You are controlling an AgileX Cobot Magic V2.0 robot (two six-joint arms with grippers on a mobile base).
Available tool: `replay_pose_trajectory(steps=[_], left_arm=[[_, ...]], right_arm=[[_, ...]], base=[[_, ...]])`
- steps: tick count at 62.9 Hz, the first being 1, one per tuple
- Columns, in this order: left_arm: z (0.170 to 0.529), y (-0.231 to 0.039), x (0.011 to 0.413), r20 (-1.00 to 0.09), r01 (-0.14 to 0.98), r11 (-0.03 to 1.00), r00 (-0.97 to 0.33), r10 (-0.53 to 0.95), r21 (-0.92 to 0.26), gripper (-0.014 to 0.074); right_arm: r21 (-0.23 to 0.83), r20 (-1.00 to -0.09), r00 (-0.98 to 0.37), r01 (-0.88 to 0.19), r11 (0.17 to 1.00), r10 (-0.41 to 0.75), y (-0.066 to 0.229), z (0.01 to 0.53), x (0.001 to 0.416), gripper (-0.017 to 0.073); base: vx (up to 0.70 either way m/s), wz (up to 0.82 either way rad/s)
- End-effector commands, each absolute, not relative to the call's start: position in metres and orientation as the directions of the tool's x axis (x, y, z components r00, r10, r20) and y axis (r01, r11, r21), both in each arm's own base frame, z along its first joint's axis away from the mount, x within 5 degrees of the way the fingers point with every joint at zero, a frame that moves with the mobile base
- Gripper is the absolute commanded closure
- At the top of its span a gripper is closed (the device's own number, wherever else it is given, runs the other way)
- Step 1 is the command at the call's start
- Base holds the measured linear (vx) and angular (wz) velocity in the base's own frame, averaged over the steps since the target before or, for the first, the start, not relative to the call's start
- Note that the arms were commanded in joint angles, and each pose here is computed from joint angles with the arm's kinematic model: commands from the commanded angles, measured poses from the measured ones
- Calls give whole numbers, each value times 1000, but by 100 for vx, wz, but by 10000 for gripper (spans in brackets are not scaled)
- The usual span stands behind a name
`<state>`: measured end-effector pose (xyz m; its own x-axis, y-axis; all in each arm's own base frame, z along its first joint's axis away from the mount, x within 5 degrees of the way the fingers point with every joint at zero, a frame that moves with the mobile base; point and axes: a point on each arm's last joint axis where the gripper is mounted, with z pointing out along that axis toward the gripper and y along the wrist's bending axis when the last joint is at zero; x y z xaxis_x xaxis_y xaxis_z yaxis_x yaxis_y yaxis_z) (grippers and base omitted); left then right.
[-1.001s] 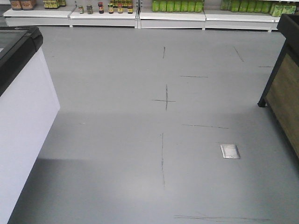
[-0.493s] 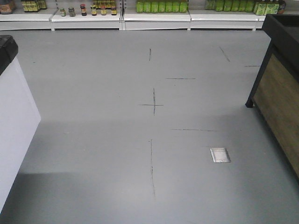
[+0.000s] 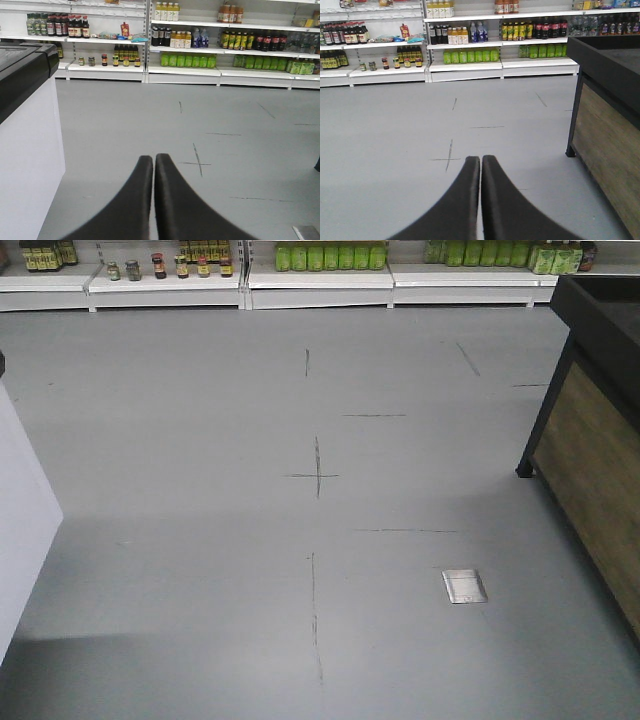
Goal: Pick three apples into basket with both arms
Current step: 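Drive the base forward along the aisle toward the fruit tables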
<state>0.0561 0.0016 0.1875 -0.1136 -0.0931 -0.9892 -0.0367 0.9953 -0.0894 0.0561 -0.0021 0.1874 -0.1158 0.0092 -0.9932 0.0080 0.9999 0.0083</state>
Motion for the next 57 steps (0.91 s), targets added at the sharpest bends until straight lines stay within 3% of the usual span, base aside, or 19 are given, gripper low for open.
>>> replay_pose_trajectory(steps=[1,57], left_arm=[[194,1,56,-995,-28,995,-25,-99,-98,600],[194,1,56,-995,-28,995,-25,-99,-98,600]], right_arm=[[-9,-999,-47,-3,1000,-9,-1,190,56,564],[-9,-999,-47,-3,1000,-9,-1,190,56,564]], base=[[15,-5],[18,-4]])
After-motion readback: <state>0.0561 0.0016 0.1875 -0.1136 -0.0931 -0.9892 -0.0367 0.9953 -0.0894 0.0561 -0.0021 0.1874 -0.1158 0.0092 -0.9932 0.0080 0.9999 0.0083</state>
